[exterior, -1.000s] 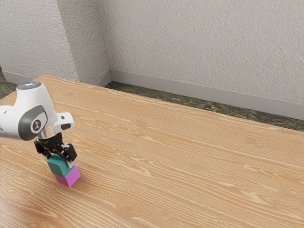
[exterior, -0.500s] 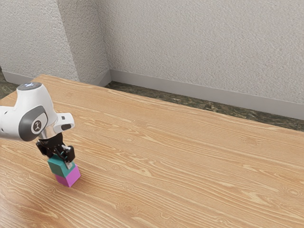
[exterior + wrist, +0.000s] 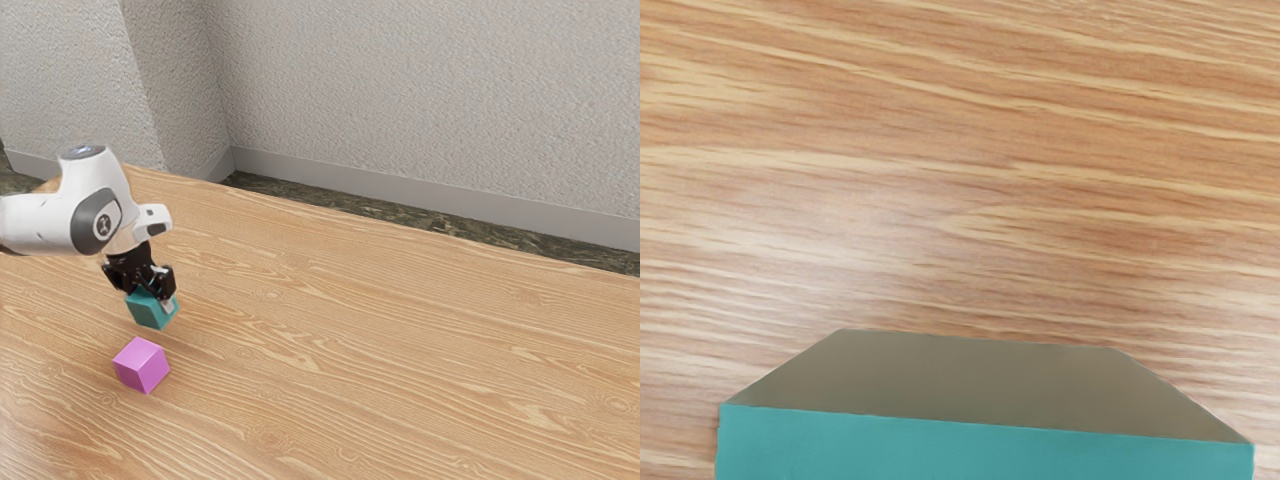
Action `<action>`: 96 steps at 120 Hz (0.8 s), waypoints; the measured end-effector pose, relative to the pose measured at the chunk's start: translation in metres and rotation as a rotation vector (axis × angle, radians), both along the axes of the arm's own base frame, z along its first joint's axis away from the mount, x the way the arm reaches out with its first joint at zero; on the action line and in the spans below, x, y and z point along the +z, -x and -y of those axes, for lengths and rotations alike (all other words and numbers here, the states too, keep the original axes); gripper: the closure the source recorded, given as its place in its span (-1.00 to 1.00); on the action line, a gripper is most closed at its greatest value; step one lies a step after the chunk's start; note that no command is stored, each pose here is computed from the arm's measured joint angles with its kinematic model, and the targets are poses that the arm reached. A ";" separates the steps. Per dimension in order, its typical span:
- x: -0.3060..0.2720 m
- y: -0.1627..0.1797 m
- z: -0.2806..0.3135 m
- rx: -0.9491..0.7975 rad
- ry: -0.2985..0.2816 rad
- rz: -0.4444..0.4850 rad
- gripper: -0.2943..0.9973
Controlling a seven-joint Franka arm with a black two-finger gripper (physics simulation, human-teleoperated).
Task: Pick up the blue block with one arm, and put the blue block on the table with one arm
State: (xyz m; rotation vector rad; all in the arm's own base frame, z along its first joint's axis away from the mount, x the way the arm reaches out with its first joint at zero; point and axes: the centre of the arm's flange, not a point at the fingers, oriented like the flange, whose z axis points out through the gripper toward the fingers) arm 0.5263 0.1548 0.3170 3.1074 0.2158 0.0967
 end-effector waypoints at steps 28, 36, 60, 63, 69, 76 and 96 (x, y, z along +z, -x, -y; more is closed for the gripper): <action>-0.029 -0.004 -0.016 -0.019 0.008 -0.043 -0.05; -0.030 -0.003 -0.017 -0.025 0.007 -0.046 -0.15; -0.011 -0.004 -0.018 -0.048 -0.013 -0.019 -0.39; 0.005 -0.004 -0.018 -0.049 -0.027 0.002 -0.40; 0.053 -0.001 -0.018 -0.050 -0.066 0.058 -0.43; 0.144 0.016 -0.011 -0.052 -0.139 0.145 -0.46; 0.342 0.010 0.101 -0.403 -0.152 0.163 -0.51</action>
